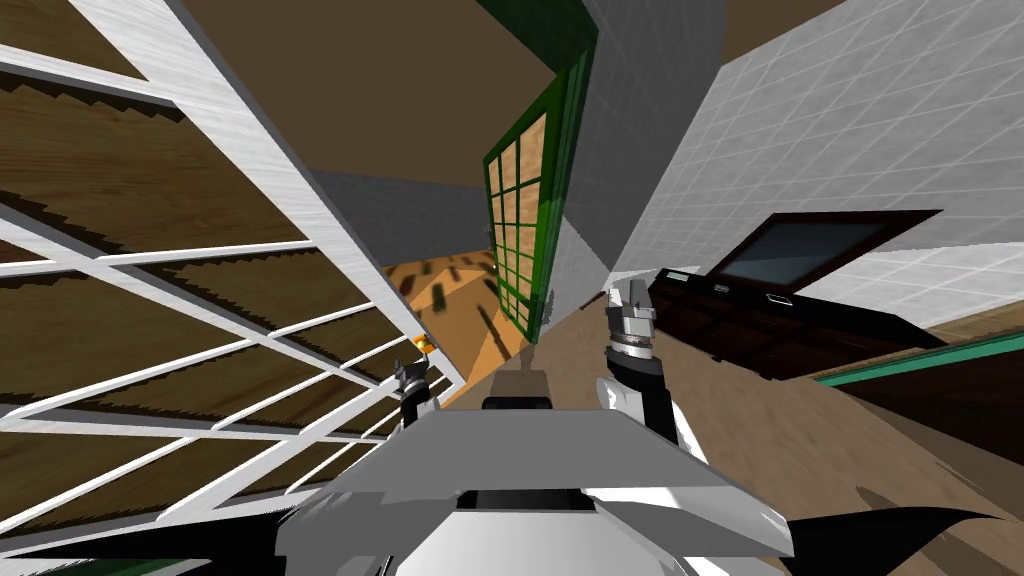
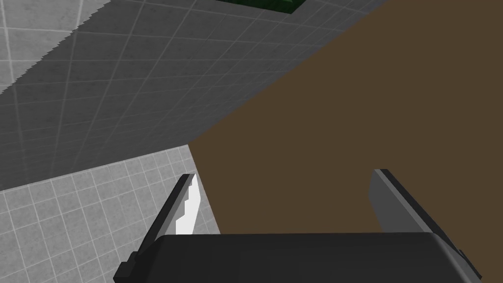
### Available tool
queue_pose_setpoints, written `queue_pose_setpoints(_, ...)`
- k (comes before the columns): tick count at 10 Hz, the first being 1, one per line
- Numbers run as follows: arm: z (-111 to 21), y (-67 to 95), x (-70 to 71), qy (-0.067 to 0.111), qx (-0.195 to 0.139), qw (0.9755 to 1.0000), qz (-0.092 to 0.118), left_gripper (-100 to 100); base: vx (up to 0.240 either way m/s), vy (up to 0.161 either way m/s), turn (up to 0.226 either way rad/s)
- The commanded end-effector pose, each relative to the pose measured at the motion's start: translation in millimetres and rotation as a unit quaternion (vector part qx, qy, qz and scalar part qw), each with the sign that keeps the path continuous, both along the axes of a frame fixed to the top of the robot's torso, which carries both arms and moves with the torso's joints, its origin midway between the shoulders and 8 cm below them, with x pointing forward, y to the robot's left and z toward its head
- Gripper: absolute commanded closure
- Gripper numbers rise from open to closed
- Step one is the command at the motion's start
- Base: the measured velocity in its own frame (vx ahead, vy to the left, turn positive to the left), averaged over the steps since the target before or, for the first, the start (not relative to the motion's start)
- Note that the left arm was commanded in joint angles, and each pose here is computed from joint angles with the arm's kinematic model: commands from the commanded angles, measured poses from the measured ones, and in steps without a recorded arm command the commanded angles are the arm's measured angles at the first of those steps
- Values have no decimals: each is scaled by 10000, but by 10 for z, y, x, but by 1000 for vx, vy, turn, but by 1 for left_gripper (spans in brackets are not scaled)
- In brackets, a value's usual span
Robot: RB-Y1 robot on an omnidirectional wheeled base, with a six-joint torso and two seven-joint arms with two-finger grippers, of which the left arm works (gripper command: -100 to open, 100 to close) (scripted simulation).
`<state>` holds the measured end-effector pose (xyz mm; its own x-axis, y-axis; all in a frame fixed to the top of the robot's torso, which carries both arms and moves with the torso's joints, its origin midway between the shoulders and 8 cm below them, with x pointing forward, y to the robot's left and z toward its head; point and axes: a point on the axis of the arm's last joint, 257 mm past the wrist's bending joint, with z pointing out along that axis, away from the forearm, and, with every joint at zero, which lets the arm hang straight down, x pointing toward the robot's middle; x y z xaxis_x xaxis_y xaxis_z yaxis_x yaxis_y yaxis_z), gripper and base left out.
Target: Push the door open
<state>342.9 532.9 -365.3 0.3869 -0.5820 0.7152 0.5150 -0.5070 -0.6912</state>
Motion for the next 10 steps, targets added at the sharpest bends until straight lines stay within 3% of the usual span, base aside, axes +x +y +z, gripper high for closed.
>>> queue_pose_setpoints(1, -20, 19, -19, -137, -202, 9997, 29, -100, -56, -9, -55)
queue_pose_setpoints(2, -42, 42, -41, -276, -416, 9987, 86, -100, -56, -19, -72)
queue_pose_setpoints(3, -42, 42, -41, -297, -440, 9986, 83, -100, -39, -10, -65)
queue_pose_setpoints(5, -88, 85, -85, -569, -847, 9946, 200, -100, -56, -8, -147)
queue_pose_setpoints(6, -88, 85, -85, -625, -910, 9937, 192, -100, -50, -11, -45)
queue_pose_setpoints(8, -132, 116, -124, -889, -1284, 9873, 295, -100, -47, -24, -112)
queue_pose_setpoints(9, -132, 116, -124, -944, -1345, 9860, 287, -100, -42, -11, -47)
queue_pose_setpoints(10, -155, 130, -143, -1088, -1539, 9815, 337, -100, -41, -14, -72)
